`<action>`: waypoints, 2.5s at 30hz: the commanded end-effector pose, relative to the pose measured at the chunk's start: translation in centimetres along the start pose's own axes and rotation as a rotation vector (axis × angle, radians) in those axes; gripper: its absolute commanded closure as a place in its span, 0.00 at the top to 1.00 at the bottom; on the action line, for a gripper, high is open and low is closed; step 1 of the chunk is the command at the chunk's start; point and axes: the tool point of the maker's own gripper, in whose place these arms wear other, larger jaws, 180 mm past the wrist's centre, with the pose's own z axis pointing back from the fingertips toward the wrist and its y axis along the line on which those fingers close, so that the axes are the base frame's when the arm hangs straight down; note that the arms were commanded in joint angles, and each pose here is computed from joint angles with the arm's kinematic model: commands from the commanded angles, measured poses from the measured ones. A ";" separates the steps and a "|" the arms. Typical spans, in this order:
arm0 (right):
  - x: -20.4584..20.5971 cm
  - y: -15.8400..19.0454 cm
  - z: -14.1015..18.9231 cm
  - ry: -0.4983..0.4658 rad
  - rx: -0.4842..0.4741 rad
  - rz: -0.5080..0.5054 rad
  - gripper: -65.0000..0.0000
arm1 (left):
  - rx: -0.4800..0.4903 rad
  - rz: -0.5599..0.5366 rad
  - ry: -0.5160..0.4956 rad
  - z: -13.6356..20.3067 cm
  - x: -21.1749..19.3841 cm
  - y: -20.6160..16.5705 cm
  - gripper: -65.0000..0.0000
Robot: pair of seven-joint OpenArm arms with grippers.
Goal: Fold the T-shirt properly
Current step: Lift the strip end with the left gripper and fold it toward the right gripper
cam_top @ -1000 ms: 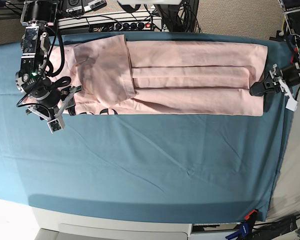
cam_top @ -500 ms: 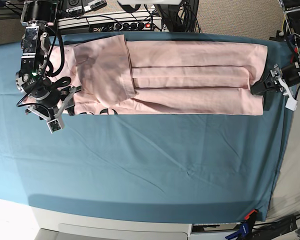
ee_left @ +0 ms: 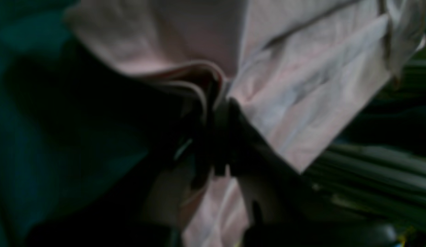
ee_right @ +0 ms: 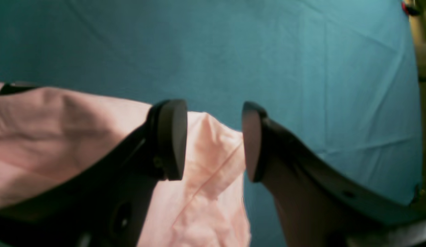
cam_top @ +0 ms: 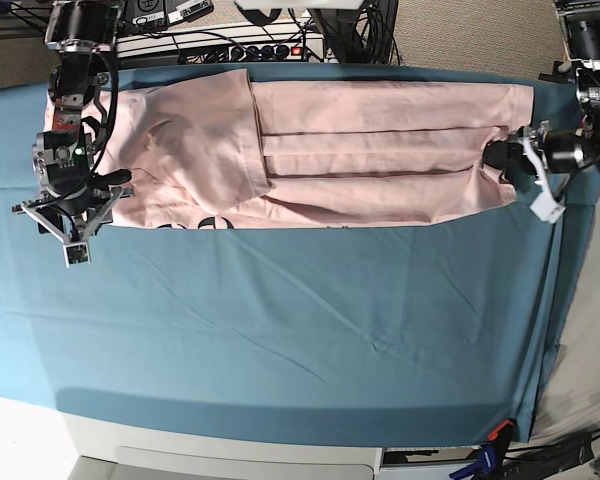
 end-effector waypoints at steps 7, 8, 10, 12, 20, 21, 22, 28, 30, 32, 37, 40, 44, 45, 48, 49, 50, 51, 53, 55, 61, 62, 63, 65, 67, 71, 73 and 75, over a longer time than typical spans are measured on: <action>0.2 -3.0 0.4 -0.028 -0.075 -0.124 0.41 | -0.218 -0.225 -0.089 -4.4 3.9 -8.7 0.00; 0.1 -3.2 0.4 -0.026 -0.079 -0.126 0.41 | -0.224 -0.238 -0.087 -4.9 3.9 -9.2 0.00; -0.3 -3.2 0.5 -0.020 -0.080 -0.125 0.41 | -0.244 -0.259 -0.082 -5.8 4.3 -10.2 0.00; -0.8 -3.0 0.5 -0.008 -0.076 -0.119 0.41 | -0.262 -0.277 -0.078 -6.7 4.6 -11.1 0.00; -2.5 -2.4 0.6 0.026 -0.065 -0.099 0.41 | -0.274 -0.371 -0.060 -9.5 5.7 -13.4 0.00; -2.5 -2.4 0.6 0.026 -0.064 -0.099 0.41 | -0.273 -0.386 -0.055 -9.8 5.8 -13.7 0.00; -2.5 -2.4 0.6 0.025 -0.064 -0.099 0.41 | -0.268 -0.393 -0.050 -10.1 6.0 -13.9 0.00; -2.5 -2.4 0.6 0.024 -0.061 -0.102 0.41 | -0.246 -0.456 -0.053 -12.0 7.3 -15.3 0.00; -2.4 -2.3 0.6 0.023 -0.056 -0.105 0.41 | -0.257 -0.472 -0.055 -12.4 7.6 -16.1 0.00; -2.4 -2.3 0.6 0.023 -0.056 -0.105 0.41 | -0.273 -0.478 -0.060 -12.7 7.8 -16.8 0.00; -2.4 -2.3 0.6 0.023 -0.056 -0.105 0.41 | -0.277 -0.490 -0.094 -13.5 8.6 -18.0 0.00; -2.4 -2.3 0.6 0.020 -0.056 -0.105 0.41 | -0.287 -0.488 -0.103 -13.8 8.8 -18.6 0.00; -2.4 -2.3 0.6 0.019 -0.056 -0.105 0.41 | -0.305 -0.484 -0.114 -14.1 9.0 -19.4 0.00; -2.4 -2.3 0.6 0.019 -0.056 -0.105 0.41 | -0.308 -0.484 -0.116 -14.1 9.0 -19.5 0.00; -2.4 -2.3 0.6 0.018 -0.056 -0.105 0.41 | -0.307 -0.443 -0.122 -14.4 9.3 -19.9 0.00; -2.4 -2.3 0.6 0.018 -0.056 -0.105 0.41 | -0.307 -0.440 -0.118 -14.5 9.2 -19.9 0.00; -2.4 -2.3 0.6 0.019 -0.056 -0.105 0.41 | -0.312 -0.445 -0.113 -14.6 9.1 -20.1 0.00; -2.4 -2.3 0.6 0.018 -0.056 -0.105 0.41 | -0.317 -0.450 -0.106 -14.7 8.9 -20.4 0.00; -2.3 -2.3 0.6 0.015 -0.056 -0.105 0.41 | -0.331 -0.463 -0.090 -15.0 8.4 -20.9 0.00; -2.2 -2.3 0.6 0.011 -0.056 -0.105 0.41 | -0.349 -0.469 -0.087 -15.3 8.3 -21.7 0.00; -2.4 -2.3 0.6 0.014 -0.055 -0.102 0.41 | -0.367 -0.465 -0.136 -15.3 9.8 -22.8 0.00; -2.5 -2.2 0.6 0.014 -0.054 -0.101 0.41 | -0.361 -0.456 -0.141 -15.3 10.1 -22.8 0.00; -2.6 -2.2 0.6 0.017 -0.053 -0.099 0.41 | -0.357 -0.451 -0.150 -15.2 10.5 -22.8 0.00; -2.9 -2.1 0.6 0.022 -0.052 -0.096 0.41 | -0.345 -0.444 -0.169 -14.9 11.4 -22.4 0.00; -3.1 -2.0 0.7 0.026 -0.051 -0.094 0.41 | -0.328 -0.425 -0.194 -14.5 12.2 -21.9 0.00; -3.1 -2.0 0.7 0.025 -0.050 -0.093 0.41 | -0.312 -0.370 -0.246 -13.5 13.5 -20.7 0.00; -3.0 -2.0 0.7 0.020 -0.050 -0.093 0.41 | -0.325 -0.352 -0.253 -13.1 13.7 -20.6 0.00; -3.0 -2.0 0.7 0.020 -0.050 -0.093 0.41 | -0.336 -0.346 -0.253 -12.9 13.7 -20.7 0.00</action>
